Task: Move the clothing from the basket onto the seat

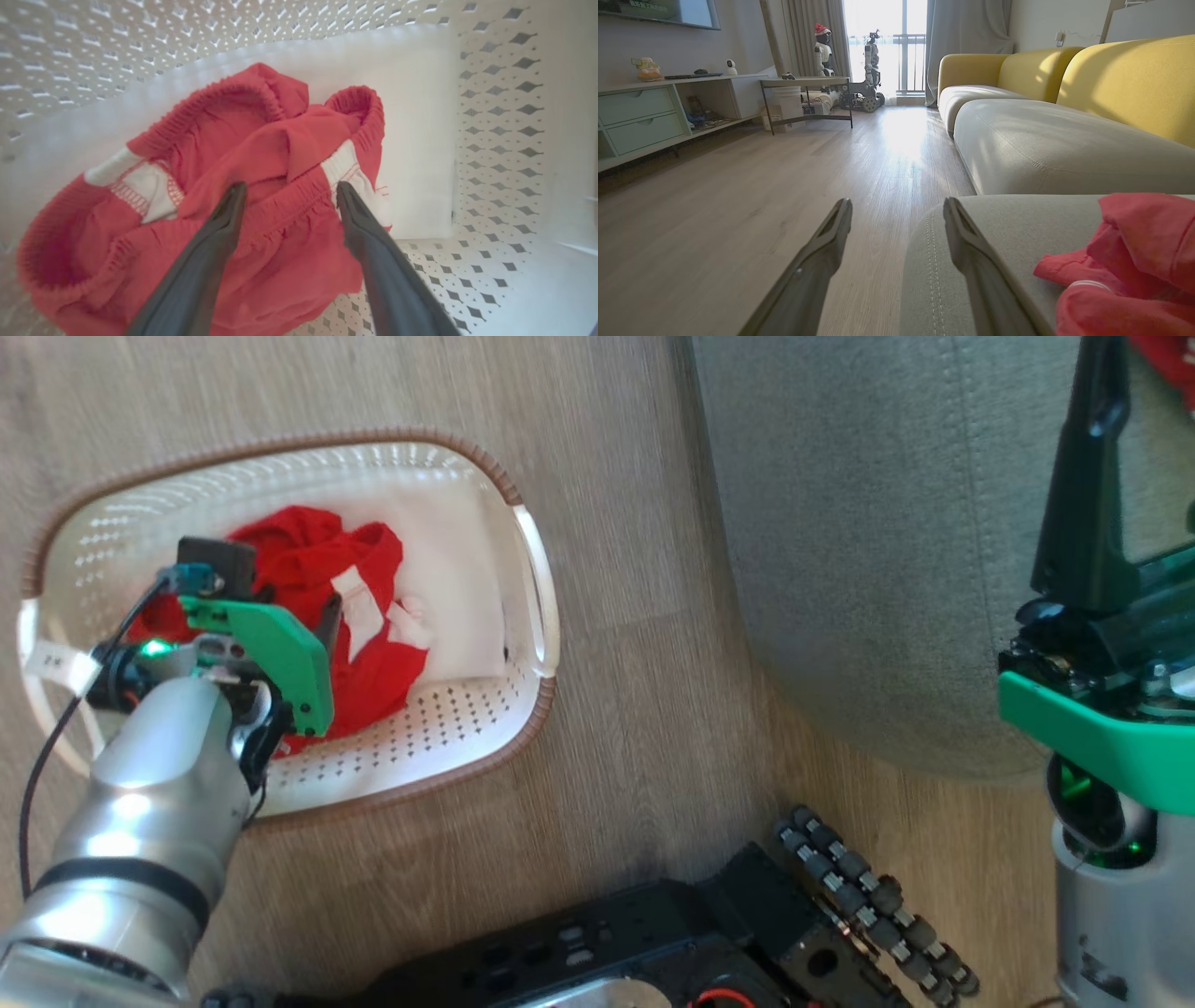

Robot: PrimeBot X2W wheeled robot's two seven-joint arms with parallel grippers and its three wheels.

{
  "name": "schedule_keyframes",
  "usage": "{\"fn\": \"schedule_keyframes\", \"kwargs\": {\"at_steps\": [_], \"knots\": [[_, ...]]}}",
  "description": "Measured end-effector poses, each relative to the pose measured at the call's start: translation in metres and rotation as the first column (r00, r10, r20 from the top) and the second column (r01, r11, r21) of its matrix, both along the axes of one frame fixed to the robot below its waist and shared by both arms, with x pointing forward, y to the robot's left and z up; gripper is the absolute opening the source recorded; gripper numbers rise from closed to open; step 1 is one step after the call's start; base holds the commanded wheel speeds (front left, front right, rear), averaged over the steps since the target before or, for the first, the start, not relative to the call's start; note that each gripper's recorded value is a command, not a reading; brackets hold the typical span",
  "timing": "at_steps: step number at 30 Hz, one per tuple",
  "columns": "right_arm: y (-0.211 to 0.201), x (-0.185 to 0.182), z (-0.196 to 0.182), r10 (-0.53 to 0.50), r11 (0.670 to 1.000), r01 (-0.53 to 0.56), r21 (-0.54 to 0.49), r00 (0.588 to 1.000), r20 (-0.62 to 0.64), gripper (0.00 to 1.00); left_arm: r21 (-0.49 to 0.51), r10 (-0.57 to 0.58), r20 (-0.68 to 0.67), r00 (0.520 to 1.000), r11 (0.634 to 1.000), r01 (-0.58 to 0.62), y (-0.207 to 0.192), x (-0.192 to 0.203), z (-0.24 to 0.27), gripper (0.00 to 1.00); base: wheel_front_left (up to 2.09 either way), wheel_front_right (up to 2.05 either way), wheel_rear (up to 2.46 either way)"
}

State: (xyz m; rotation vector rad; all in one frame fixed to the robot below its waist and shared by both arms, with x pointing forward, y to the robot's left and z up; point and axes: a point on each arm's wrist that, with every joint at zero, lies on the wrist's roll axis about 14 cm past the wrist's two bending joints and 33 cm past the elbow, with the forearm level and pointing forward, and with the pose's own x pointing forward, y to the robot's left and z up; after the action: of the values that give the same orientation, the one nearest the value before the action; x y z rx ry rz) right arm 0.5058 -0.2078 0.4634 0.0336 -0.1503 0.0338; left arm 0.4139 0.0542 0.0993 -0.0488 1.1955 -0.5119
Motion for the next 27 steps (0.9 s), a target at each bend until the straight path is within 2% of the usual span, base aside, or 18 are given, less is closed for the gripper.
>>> {"fn": "schedule_keyframes", "kwargs": {"at_steps": [8, 14, 17, 18, 19, 21, 22, 23, 24, 27], "knots": [[0.002, 0.008, -0.024, 0.011, 1.000, -0.011, -0.013, 0.999, -0.039, 1.00, 0.038, -0.099, -0.066, 0.993, 0.994, 0.102, 0.004, -0.006, -0.033, 1.00, 0.00, 0.00, 0.00], [-0.001, 0.008, -0.031, 0.005, 1.000, -0.006, -0.020, 0.998, -0.055, 1.00, 0.062, -0.206, -0.122, 0.971, 0.975, 0.215, 0.001, -0.017, -0.048, 1.00, 0.00, 0.00, 0.00], [-0.001, 0.008, -0.033, 0.004, 1.000, -0.005, -0.021, 0.998, -0.059, 1.00, 0.066, -0.223, -0.122, 0.967, 0.971, 0.232, 0.002, -0.015, -0.050, 1.00, 0.00, 0.00, 0.00], [-0.001, 0.008, -0.033, 0.004, 1.000, -0.005, -0.021, 0.998, -0.059, 1.00, 0.066, -0.220, -0.125, 0.967, 0.971, 0.230, 0.002, -0.016, -0.050, 0.96, 0.00, 0.00, 0.00], [-0.001, 0.008, -0.033, 0.003, 1.000, -0.005, -0.021, 0.998, -0.059, 1.00, 0.066, -0.220, -0.125, 0.967, 0.971, 0.229, 0.002, -0.016, -0.050, 0.85, 0.00, 0.00, 0.00], [-0.002, 0.008, -0.032, 0.003, 1.000, -0.004, -0.020, 0.998, -0.057, 1.00, 0.072, -0.226, -0.124, 0.966, 0.969, 0.236, 0.005, -0.015, -0.050, 0.47, 0.00, 0.00, 0.00], [-0.002, 0.008, -0.031, 0.003, 1.000, -0.004, -0.017, 0.998, -0.056, 1.00, 0.075, -0.233, -0.124, 0.965, 0.967, 0.243, 0.006, -0.015, -0.050, 0.34, 0.00, 0.00, 0.00], [-0.002, 0.008, -0.030, 0.002, 1.000, -0.003, -0.016, 0.999, -0.054, 1.00, 0.078, -0.229, -0.129, 0.965, 0.968, 0.241, 0.007, -0.015, -0.050, 0.09, 0.00, 0.00, 0.00], [-0.002, 0.008, -0.030, 0.002, 1.000, -0.003, -0.016, 0.999, -0.053, 1.00, 0.078, -0.226, -0.130, 0.965, 0.968, 0.237, 0.007, -0.014, -0.050, 0.00, 0.00, 0.00, 0.00], [-0.002, 0.008, -0.027, 0.003, 1.000, -0.003, -0.014, 0.999, -0.048, 1.00, 0.075, -0.220, -0.126, 0.967, 0.970, 0.230, 0.007, -0.013, -0.047, 0.00, 0.00, 0.00, 0.00]]}}
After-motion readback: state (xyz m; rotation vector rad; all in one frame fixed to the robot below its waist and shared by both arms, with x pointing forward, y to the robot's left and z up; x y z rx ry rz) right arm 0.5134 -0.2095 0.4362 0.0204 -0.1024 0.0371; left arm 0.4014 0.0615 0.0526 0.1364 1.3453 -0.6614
